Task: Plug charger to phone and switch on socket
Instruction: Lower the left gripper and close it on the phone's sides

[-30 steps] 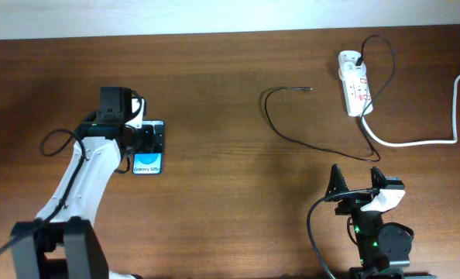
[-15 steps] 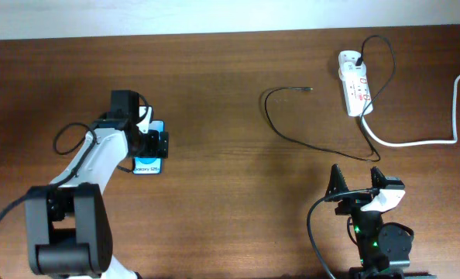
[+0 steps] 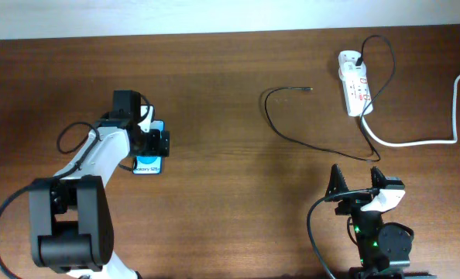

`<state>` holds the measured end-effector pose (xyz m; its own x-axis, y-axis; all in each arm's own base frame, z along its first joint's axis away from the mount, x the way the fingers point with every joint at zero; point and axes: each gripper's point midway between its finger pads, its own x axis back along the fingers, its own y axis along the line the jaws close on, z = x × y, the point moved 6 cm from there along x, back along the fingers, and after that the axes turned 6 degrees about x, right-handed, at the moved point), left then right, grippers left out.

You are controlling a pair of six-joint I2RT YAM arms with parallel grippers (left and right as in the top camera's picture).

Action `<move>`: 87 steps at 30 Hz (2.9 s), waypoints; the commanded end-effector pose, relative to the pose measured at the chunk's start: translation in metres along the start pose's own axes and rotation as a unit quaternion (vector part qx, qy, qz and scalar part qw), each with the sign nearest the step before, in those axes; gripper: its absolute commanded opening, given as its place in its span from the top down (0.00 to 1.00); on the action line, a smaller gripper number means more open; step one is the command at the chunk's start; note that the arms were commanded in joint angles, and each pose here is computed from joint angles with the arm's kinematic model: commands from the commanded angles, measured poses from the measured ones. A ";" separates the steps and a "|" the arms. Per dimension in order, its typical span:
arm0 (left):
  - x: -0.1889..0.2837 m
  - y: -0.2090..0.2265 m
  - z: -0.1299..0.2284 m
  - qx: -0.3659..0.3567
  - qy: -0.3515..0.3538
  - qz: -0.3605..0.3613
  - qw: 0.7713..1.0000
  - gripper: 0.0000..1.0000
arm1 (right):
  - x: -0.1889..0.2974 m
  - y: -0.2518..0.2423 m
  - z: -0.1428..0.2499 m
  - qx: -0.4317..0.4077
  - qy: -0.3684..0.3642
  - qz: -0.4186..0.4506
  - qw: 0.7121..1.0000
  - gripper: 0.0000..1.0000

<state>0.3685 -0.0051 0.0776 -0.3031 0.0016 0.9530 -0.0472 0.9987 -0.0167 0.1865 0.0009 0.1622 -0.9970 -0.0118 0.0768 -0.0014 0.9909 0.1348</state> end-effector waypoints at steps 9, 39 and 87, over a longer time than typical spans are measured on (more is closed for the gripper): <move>-0.005 -0.002 -0.008 -0.008 -0.013 0.008 1.000 0.01 | 0.000 -0.002 0.002 -0.001 0.001 0.007 1.000 0.02; -0.032 -0.001 0.007 -0.008 0.033 0.005 0.999 0.36 | 0.000 -0.002 0.002 -0.001 0.001 0.007 1.000 0.02; -0.031 -0.005 0.015 0.171 0.060 0.017 0.983 0.01 | 0.000 -0.002 0.002 -0.001 0.001 0.007 1.000 0.02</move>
<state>0.3746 -0.0095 0.0613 -0.2621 0.0374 0.9643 -0.3408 0.9313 -0.1288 0.1866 0.0009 0.1620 -0.9969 -0.0118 0.0772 -0.0013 0.9909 0.1348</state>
